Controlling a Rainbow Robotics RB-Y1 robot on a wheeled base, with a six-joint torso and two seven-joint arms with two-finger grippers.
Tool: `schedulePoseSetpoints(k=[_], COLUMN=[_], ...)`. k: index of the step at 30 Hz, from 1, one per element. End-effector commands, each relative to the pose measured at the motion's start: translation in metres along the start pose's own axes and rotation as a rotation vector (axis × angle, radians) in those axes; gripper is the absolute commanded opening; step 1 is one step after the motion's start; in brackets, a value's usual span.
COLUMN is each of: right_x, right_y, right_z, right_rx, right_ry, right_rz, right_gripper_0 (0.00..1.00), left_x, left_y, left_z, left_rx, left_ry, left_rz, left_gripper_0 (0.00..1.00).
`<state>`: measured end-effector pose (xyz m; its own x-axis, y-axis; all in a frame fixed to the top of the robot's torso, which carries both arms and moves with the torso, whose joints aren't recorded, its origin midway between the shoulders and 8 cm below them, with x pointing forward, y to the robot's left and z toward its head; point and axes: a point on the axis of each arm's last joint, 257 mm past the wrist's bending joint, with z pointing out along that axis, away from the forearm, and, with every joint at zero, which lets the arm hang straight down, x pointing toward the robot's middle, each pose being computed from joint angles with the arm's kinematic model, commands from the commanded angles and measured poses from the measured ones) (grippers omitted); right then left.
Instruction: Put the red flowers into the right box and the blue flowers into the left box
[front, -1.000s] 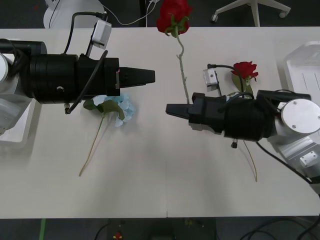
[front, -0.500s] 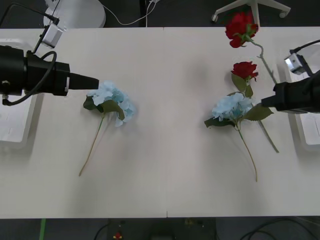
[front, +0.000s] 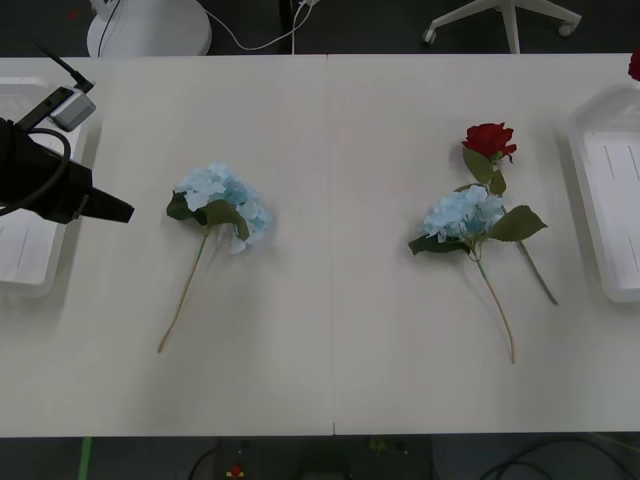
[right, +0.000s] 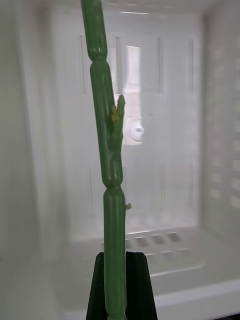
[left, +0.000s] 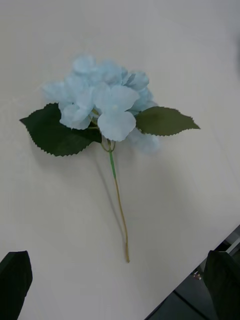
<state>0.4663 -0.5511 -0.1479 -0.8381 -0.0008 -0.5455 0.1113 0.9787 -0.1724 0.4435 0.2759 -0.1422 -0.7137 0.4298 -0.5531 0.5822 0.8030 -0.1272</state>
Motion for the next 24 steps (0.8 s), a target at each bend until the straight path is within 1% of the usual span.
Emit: schedulePoseSetpoints(k=[1, 3, 8, 13, 19, 21, 23, 24], right_x=[-0.009, 0.004, 0.022, 0.03, 0.027, 0.027, 0.027, 0.028], right_y=[-0.074, -0.091, -0.102, -0.104, -0.094, -0.094, -0.098, -0.1], right_z=[-0.019, -0.011, 0.011, 0.028, 0.046, 0.053, 0.059, 0.065], right_rx=[0.192, 0.222, 0.247, 0.301, 0.325, 0.328, 0.336, 0.34], right_ry=[0.009, 0.047, 0.081, 0.103, 0.085, 0.083, 0.08, 0.083], right_rz=[-0.066, -0.072, -0.068, -0.1, -0.146, -0.145, -0.147, -0.151], right_gripper_0=[0.0, 0.0, 0.0, 0.0, 0.0, 0.06, 0.19, 0.29], left_x=[0.022, 0.032, 0.045, 0.046, 0.048, 0.047, 0.048, 0.049], left_y=[0.014, 0.012, 0.02, 0.022, 0.035, 0.033, 0.032, 0.032], left_z=[-0.021, -0.016, 0.006, 0.041, 0.077, 0.088, 0.096, 0.102], left_rx=[-0.115, -0.115, -0.176, -0.227, -0.339, -0.354, -0.354, -0.353], left_ry=[0.092, 0.131, 0.176, 0.155, 0.118, 0.122, 0.132, 0.14], left_rz=[-0.086, -0.09, -0.092, -0.147, -0.17, -0.19, -0.23, -0.24], left_gripper_0=[1.0, 1.0, 1.0, 1.0, 1.0, 1.0, 1.0, 1.0])
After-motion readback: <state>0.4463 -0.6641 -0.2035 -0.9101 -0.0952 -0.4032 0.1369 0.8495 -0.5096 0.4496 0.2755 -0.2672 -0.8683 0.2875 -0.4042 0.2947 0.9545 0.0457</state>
